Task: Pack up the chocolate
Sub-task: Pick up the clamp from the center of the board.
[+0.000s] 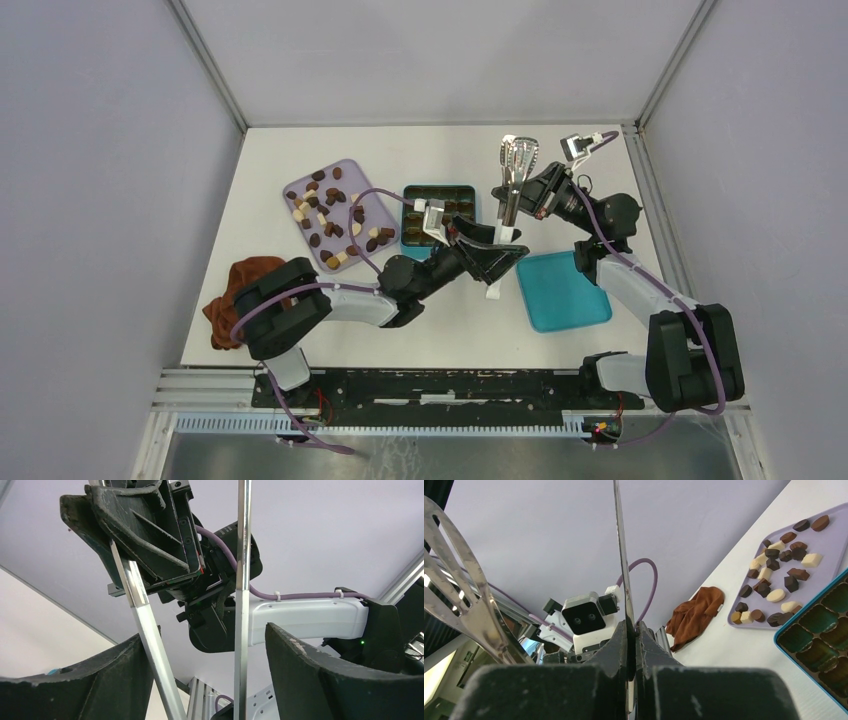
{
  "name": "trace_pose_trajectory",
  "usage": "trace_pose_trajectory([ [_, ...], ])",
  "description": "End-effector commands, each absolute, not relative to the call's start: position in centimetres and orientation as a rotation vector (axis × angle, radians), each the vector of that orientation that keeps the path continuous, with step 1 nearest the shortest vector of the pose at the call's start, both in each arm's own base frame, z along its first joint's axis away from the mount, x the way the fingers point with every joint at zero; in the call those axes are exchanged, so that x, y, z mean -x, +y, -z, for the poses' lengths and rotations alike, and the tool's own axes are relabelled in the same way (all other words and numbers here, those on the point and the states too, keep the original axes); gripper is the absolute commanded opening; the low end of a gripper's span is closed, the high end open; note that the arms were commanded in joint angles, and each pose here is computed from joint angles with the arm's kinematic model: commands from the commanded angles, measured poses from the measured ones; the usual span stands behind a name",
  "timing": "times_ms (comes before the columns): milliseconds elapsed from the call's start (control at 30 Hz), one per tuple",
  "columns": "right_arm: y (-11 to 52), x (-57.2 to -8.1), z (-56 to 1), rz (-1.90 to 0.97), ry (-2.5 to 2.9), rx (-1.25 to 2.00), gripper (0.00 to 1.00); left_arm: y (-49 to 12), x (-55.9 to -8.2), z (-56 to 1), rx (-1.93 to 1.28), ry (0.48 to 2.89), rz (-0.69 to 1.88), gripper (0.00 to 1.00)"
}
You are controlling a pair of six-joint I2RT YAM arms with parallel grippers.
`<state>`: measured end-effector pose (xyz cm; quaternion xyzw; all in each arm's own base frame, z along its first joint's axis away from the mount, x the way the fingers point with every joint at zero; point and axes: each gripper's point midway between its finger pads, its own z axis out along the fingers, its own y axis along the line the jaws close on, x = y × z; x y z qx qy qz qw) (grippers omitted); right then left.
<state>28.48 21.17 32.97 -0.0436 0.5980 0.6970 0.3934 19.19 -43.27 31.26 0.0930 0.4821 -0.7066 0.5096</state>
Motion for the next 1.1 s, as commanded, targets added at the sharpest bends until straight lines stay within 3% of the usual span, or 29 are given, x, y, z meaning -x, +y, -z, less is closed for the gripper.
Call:
trace_pose_trajectory([
  [0, 20.9, -28.5, -33.9, -1.754, 1.466, 0.116, 0.0, -42.2, -18.9, -34.7, -0.205, 0.996, 1.698, 0.8],
  [367, 21.0, -28.5, -33.8, -1.75, 1.472, 0.128, 0.0, -41.2, -18.0, -35.5, -0.224, 0.946, 1.71, 0.45],
  [667, 21.0, -28.5, -33.5, -1.742, 1.477, 0.146, 0.0, -41.3, -17.4, -36.1, -0.26, 0.92, 1.754, 0.55],
  [1067, 21.0, -28.1, -33.9, -1.728, 1.457, 0.189, 0.01, -41.0, -17.9, -36.2, -0.239, 0.924, 1.788, 0.61],
])
